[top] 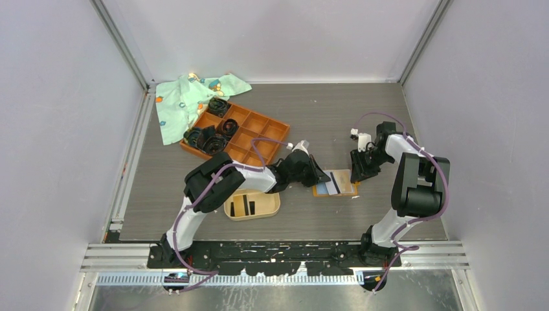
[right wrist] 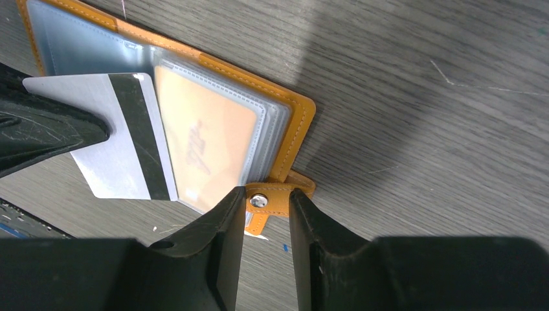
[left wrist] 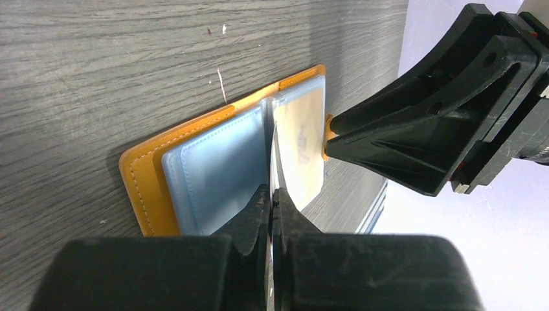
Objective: Put the credit cards into the card holder
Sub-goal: Insert the credit card into the card holder.
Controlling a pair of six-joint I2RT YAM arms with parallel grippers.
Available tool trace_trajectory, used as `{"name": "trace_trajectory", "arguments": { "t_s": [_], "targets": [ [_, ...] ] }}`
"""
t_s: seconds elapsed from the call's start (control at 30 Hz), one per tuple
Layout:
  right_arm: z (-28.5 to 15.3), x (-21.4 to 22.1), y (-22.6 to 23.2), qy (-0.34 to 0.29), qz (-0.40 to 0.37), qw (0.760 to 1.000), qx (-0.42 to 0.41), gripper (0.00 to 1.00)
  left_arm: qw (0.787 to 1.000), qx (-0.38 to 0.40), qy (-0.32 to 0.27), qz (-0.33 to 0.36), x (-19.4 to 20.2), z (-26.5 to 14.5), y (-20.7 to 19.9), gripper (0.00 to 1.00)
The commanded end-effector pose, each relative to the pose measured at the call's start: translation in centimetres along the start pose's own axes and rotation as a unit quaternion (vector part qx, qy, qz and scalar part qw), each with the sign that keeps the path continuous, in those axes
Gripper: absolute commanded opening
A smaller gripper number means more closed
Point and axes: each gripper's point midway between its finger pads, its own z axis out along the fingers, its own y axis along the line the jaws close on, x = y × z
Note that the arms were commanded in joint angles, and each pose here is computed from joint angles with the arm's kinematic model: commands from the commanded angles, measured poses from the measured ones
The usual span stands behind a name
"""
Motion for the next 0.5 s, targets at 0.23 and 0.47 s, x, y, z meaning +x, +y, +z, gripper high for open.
{"name": "trace_trajectory", "arguments": {
  "t_s": [0.23,0.47],
  "targets": [
    [-0.24,-0.55,-0.21,-0.003,-0.004,1.0,-0.001,0.36,0.999,0.009,0.008,0.042,-0.49,0.27,0.44,0.0],
    [-0.27,-0.57,-0.23,-0.003,-0.004,1.0,-0.001,0.36,0.998,0.037,0.01,0.046,-0.76,0.5,0.41,0.0]
  ]
}}
